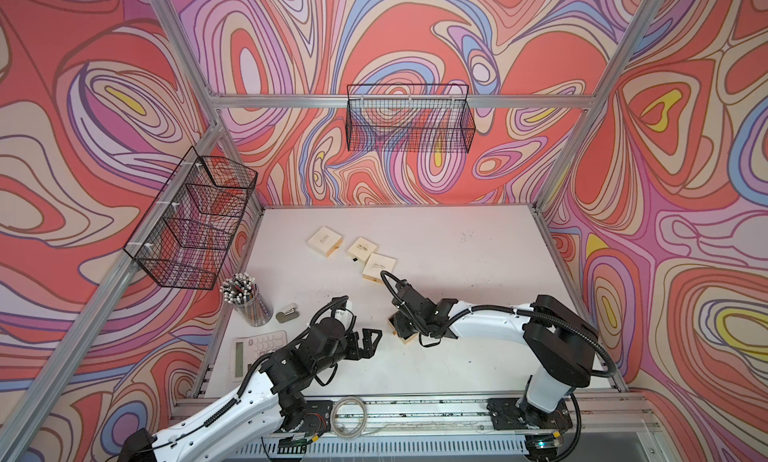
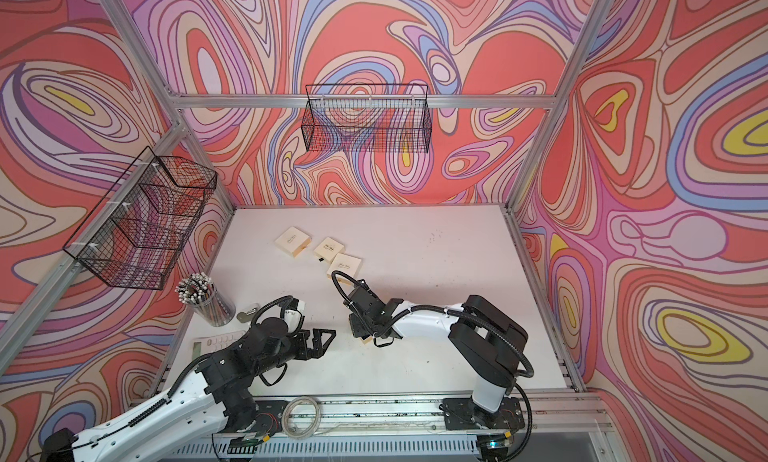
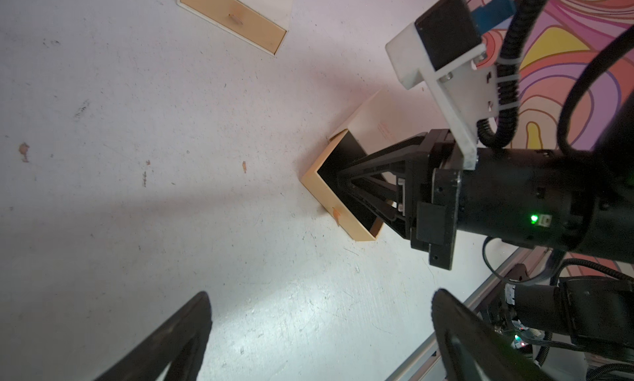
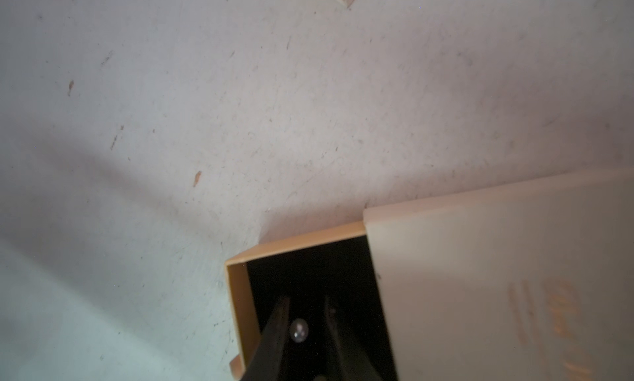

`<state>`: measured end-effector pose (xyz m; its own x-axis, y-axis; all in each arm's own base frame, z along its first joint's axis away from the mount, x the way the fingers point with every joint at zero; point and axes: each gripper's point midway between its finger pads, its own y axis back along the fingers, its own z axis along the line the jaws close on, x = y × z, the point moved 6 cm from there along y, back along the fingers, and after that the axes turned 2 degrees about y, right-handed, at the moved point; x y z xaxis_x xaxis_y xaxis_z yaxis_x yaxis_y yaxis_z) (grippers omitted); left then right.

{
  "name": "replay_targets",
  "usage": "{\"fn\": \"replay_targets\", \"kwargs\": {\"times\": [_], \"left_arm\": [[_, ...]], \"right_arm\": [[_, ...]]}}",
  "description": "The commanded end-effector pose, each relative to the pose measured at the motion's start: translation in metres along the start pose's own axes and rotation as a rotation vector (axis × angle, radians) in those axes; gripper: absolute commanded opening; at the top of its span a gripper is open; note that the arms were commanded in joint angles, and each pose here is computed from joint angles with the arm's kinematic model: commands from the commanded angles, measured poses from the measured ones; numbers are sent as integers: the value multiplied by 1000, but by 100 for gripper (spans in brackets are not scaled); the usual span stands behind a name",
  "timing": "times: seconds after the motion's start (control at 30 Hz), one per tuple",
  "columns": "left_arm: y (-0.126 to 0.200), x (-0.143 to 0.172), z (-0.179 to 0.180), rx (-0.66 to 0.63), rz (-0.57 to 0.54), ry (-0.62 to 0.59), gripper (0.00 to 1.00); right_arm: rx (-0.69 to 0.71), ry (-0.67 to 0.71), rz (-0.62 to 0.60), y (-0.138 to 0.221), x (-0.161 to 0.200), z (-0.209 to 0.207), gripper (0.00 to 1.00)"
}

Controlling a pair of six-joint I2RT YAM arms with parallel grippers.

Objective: Take out the earrings from the drawer-style jewelry box
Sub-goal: Pick up the earring from the drawer.

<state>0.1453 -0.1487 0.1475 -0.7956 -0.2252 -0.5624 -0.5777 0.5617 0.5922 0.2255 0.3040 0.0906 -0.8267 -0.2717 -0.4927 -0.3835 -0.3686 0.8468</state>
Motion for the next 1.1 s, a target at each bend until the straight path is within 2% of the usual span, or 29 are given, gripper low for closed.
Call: {"fn": "replay_targets", "kwargs": {"times": [0.0,0.67,1.07], "left_arm": [[0,1,6,-24,-10,19,100],[-2,2,9,-36,-6,28,100],[-4,-1,4,-13,-21,33,100]], "right_arm": [[14,-7,-9,-3,-2,1,20],[2,-15,-27,0,-1,4,8],[8,-28,-56,9,-4,3,6]]}}
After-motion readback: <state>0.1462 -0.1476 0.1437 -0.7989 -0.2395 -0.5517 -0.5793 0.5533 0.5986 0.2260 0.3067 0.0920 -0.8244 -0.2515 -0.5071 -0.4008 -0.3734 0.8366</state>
